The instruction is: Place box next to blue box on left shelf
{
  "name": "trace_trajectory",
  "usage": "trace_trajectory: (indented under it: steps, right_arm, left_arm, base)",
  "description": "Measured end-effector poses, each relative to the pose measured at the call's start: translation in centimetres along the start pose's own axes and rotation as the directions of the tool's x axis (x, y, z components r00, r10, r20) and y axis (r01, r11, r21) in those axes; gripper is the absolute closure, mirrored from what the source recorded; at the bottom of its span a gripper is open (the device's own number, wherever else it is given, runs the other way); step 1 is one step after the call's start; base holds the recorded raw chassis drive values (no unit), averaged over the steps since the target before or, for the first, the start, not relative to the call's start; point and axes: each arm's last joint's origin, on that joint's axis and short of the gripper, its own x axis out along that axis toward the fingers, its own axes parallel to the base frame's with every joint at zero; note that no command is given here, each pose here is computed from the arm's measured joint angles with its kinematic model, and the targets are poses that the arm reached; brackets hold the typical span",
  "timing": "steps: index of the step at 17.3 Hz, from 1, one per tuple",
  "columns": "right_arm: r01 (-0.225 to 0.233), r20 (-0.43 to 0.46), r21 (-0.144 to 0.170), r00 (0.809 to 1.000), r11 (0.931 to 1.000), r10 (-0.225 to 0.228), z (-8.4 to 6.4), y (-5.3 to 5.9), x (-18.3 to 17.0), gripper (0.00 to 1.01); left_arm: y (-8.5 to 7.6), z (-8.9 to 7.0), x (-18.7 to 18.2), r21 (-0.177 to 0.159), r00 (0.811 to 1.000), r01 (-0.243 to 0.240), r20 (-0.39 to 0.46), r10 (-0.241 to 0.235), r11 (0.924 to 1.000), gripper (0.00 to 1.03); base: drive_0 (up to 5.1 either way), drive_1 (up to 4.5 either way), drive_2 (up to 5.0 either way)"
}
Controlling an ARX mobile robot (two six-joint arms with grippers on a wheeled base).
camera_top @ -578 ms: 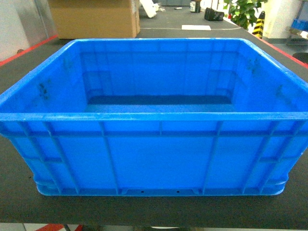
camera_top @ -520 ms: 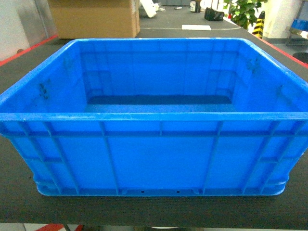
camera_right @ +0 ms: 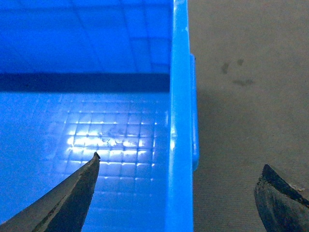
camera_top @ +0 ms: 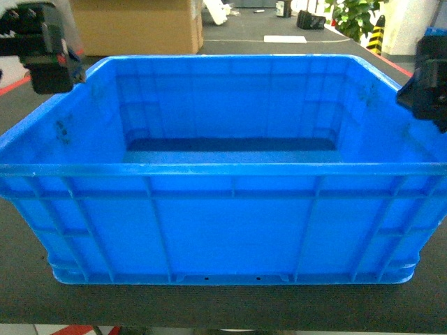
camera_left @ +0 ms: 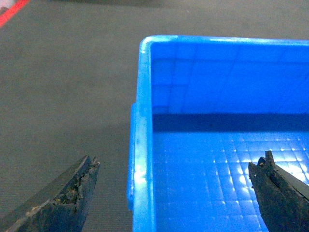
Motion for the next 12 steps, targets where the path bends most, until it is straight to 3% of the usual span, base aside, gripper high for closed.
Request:
trace_trajectory:
  steps: [4, 5, 6, 7, 8, 12]
  right_arm:
    - [0.005, -0.042, 0.018, 0.999, 0.9998, -0.004, -0.4, 0.0, 1.3, 0.03]
    - [0.005, -0.106, 0.043, 0.994, 0.9991, 0.0, -1.3, 0.1, 2.6, 0.03]
    - [0.018, -0.122, 0.055, 0.992, 0.9983, -0.011, -1.1, 0.5, 3.1, 0.03]
    - [0.022, -0.127, 0.039, 0.992, 0.999, -0.017, -1.1, 0.8, 3.2, 0.07]
    - [0.024, -0.136, 0.035, 0.991, 0.9991, -0.019, -1.2, 0.8, 3.2, 0.13]
    - [0.022, -0.163, 0.013, 0.987, 0.9997, -0.019, -1.3, 1.0, 3.3, 0.55]
  left_arm:
    - [-0.1, -0.7, 1.3, 0.012, 0.998, -0.006, -0.058, 0.007, 0.9999, 0.05]
    - [-0.2, -1.8, 2.5, 0.023, 0.99, -0.008, -0.141, 0.011, 0.9997, 0.05]
    - [-0.2, -2.3, 3.4, 0.029, 0.968, -0.005, -0.252, 0.012, 0.9996, 0.05]
    - [-0.1, -1.9, 3.6, 0.014, 0.959, -0.016, -0.283, 0.019, 0.9998, 0.05]
    - [0.0, -2.0, 3.6, 0.015, 0.956, -0.019, -0.293, 0.022, 0.9997, 0.08]
    - [0.2, -2.3, 3.7, 0.024, 0.943, -0.044, -0.33, 0.05, 0.9987, 0.49]
  base:
    - [0.0, 0.0, 0.0]
    - [0.0, 0.0, 0.0]
    - [0.0, 0.0, 0.0]
    - [0.0, 0.0, 0.0]
    - [0.0, 0.0, 0.0]
    - [0.0, 0.0, 0.0]
